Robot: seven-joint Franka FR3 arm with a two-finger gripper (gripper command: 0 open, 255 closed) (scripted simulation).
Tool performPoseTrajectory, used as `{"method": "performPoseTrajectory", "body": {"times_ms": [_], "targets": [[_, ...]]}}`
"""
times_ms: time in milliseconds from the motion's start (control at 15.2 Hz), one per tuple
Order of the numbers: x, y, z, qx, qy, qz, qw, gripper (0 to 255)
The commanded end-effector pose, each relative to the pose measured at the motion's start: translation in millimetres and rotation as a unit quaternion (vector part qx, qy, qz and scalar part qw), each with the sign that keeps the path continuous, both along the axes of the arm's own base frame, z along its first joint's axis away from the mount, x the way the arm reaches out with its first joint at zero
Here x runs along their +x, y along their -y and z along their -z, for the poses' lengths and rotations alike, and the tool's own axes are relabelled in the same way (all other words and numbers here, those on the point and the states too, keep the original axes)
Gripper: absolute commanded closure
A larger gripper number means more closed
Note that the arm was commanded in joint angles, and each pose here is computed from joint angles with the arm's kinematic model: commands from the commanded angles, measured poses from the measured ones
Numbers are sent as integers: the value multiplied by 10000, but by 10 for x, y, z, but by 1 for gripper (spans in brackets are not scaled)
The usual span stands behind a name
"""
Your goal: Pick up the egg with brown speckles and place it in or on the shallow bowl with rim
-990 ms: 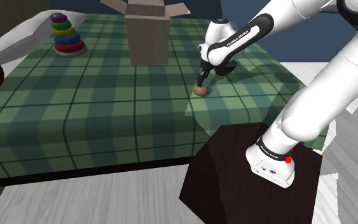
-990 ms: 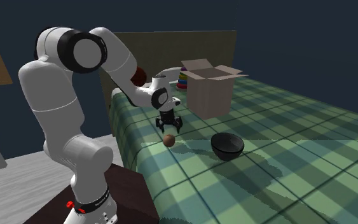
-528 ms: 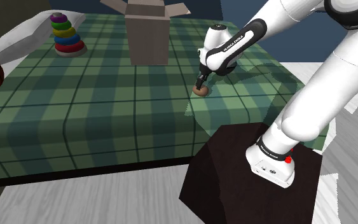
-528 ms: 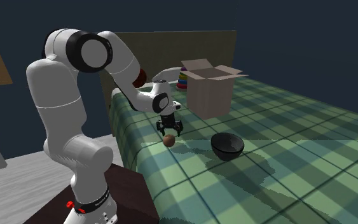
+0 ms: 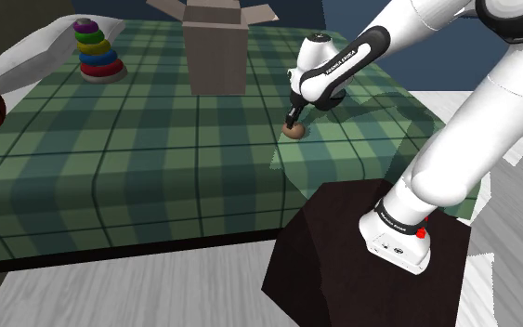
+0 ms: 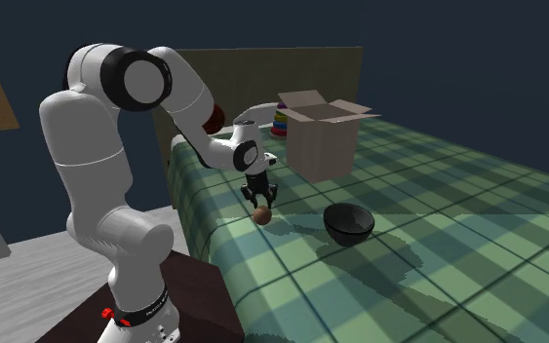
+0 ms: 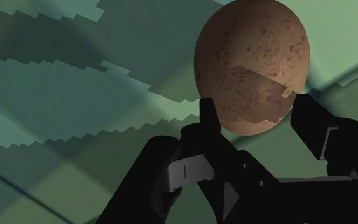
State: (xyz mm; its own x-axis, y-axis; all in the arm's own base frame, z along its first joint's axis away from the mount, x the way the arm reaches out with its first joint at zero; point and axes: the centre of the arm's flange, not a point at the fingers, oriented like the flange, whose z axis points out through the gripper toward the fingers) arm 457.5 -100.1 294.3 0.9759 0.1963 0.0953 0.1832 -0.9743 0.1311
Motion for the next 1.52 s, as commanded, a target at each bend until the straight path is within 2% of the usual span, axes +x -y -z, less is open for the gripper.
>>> {"method": "performPoseTrajectory", "body": {"times_ms": [0, 396, 924, 990, 1056, 1122, 1188, 1254, 1320, 1452], "targets": [[-36, 42, 64, 4, -86, 46, 10000, 255], [-42, 43, 66, 4, -86, 45, 10000, 255], [-42, 43, -357, 4, -86, 45, 10000, 255], [-46, 46, -303, 3, -80, 45, 10000, 255], [-46, 46, -303, 3, -80, 45, 10000, 0], [131, -235, -183, -656, -396, 361, 9964, 0], [315, -485, -16, -1312, -710, 675, 9865, 0], [502, -699, 194, -1959, -1019, 984, 9703, 0], [541, -739, 243, -2093, -1083, 1049, 9662, 0], [524, -686, 332, -2093, -1083, 1049, 9662, 0]]}}
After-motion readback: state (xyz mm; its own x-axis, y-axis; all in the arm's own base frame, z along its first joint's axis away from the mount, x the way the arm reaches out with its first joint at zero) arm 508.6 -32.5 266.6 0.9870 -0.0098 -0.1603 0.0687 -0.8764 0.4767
